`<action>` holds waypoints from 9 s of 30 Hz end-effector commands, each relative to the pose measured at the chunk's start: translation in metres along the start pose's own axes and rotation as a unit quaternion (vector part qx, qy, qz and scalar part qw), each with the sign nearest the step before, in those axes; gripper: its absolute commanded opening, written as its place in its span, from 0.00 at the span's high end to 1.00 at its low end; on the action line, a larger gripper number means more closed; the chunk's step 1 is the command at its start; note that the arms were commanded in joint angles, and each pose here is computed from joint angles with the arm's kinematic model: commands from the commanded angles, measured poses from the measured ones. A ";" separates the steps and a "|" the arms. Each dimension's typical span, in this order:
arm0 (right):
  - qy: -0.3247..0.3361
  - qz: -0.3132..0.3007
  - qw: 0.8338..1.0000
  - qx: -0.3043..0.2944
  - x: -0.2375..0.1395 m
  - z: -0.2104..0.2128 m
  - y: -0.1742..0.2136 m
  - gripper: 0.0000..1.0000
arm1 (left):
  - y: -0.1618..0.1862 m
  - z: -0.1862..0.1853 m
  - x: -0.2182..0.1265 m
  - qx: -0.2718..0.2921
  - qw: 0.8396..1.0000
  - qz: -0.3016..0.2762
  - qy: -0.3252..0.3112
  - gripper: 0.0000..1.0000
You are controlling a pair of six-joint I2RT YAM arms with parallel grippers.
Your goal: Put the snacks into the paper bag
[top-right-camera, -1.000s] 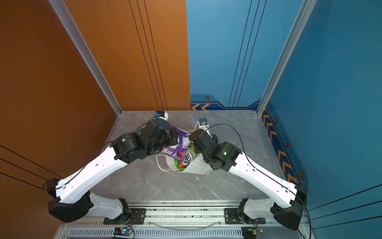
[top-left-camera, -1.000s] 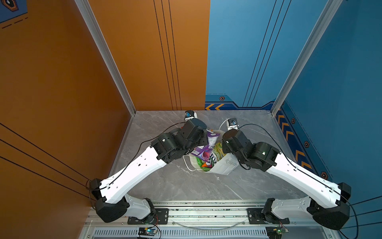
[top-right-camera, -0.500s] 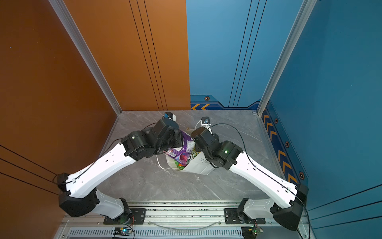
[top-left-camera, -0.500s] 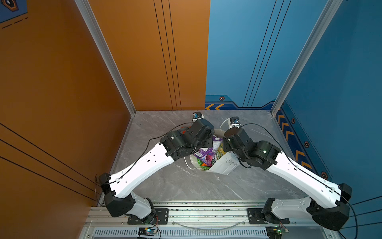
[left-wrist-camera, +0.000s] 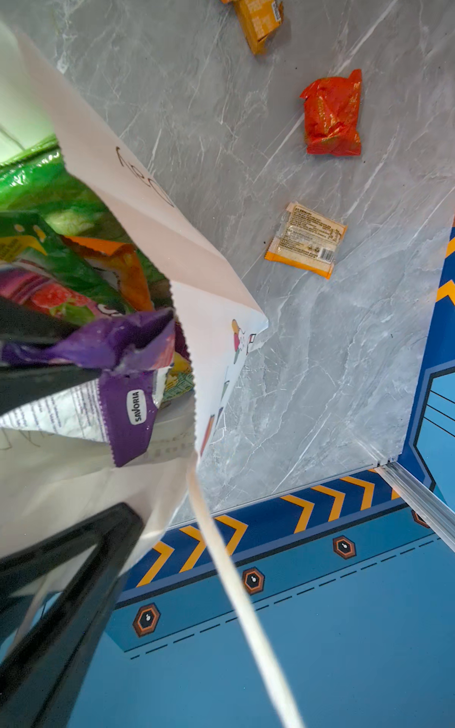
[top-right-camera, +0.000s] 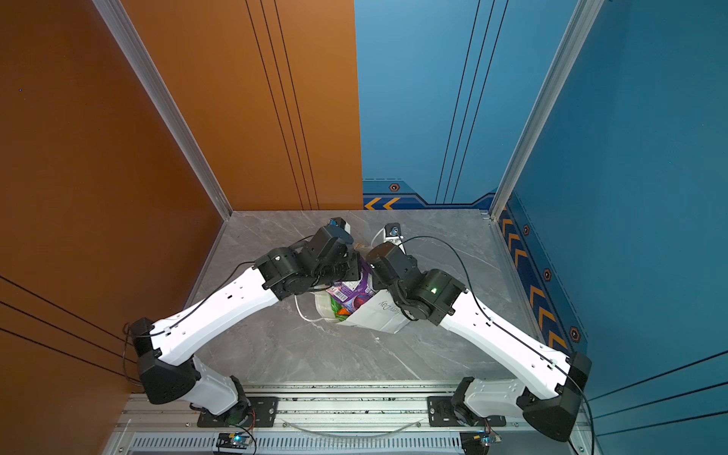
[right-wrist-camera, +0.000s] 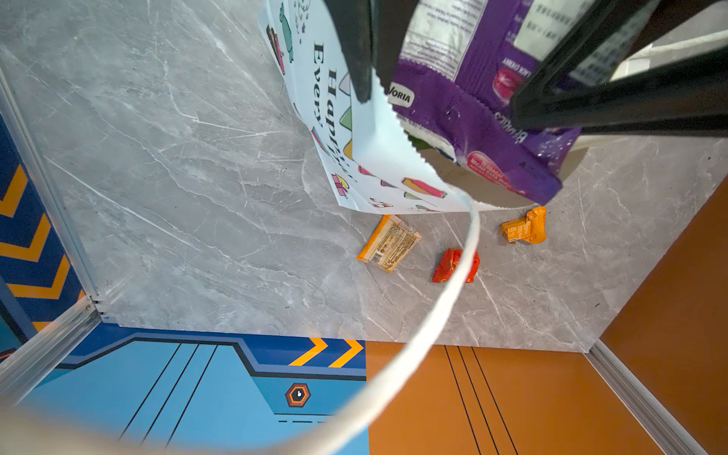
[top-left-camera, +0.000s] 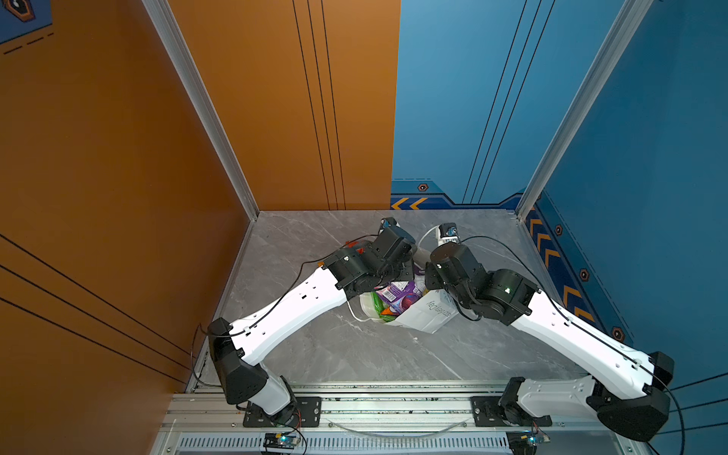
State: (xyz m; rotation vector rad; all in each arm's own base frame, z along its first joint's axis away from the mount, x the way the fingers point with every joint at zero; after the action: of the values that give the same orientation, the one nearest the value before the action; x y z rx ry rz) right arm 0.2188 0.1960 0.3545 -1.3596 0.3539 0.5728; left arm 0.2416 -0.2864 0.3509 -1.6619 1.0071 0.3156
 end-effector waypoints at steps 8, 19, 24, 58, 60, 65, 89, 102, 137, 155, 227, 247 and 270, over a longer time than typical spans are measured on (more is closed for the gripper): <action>-0.034 -0.045 0.997 0.057 -0.015 -0.002 -0.018 1.00 | -0.002 -0.002 0.026 -0.002 1.000 -0.002 0.005 1.00; -0.035 -0.043 0.996 0.071 -0.014 -0.008 -0.017 1.00 | -0.006 0.000 0.049 0.001 0.999 -0.035 0.012 1.00; -0.040 -0.040 0.996 0.074 -0.013 -0.008 -0.017 1.00 | -0.006 -0.003 0.065 0.011 0.999 -0.030 0.001 1.00; 0.009 -0.033 0.994 0.104 -0.005 -0.041 -0.013 1.00 | -0.012 -0.016 -0.013 0.083 0.994 -0.042 0.053 0.35; 0.008 -0.030 0.994 0.105 -0.004 -0.044 -0.012 1.00 | -0.012 -0.014 -0.028 0.083 0.994 -0.048 0.059 0.31; 0.015 -0.027 0.994 0.106 -0.003 -0.051 -0.010 1.00 | -0.014 0.008 -0.067 0.060 0.996 -0.072 0.011 0.22; 0.005 -0.010 0.995 0.099 0.000 -0.057 0.003 1.00 | 0.038 0.082 -0.025 -0.045 0.998 0.031 -0.001 0.19; 0.017 -0.010 0.994 0.107 0.004 -0.066 0.002 1.00 | 0.050 0.077 0.008 -0.048 0.996 0.070 0.032 0.69; -0.002 0.026 0.991 0.128 -0.003 -0.076 0.005 1.00 | -0.007 -0.017 -0.017 0.008 0.998 -0.017 0.056 1.00; 0.038 0.034 0.991 0.122 -0.007 -0.089 0.001 1.00 | -0.004 0.008 0.006 -0.017 0.998 0.034 0.057 0.98; 0.058 0.024 0.988 0.140 -0.008 -0.095 -0.012 1.00 | 0.041 0.177 -0.132 -0.050 0.971 -0.222 -0.079 0.02; 0.004 0.028 0.994 0.105 -0.002 -0.062 -0.009 1.00 | 0.026 0.160 -0.115 -0.076 0.980 -0.181 -0.017 0.02; 0.034 -0.011 0.995 0.094 0.001 -0.014 -0.017 1.00 | 0.021 0.095 -0.067 -0.133 0.985 -0.094 -0.059 0.02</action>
State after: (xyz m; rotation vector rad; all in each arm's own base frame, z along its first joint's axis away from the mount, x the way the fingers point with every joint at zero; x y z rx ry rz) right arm 0.2283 0.1747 0.3380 -1.2595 0.5077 0.5794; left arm 0.2123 -0.1711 0.3467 -1.8283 0.8223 0.3895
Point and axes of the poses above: each gripper's point midway between its finger pads, its own x axis out along the fingers, its own z axis along the line the jaws close on, y = z × x, the point moved 8 cm from there along -x, back along the fingers, and after that the axes turned 7 degrees about x, right-handed, at the moved point
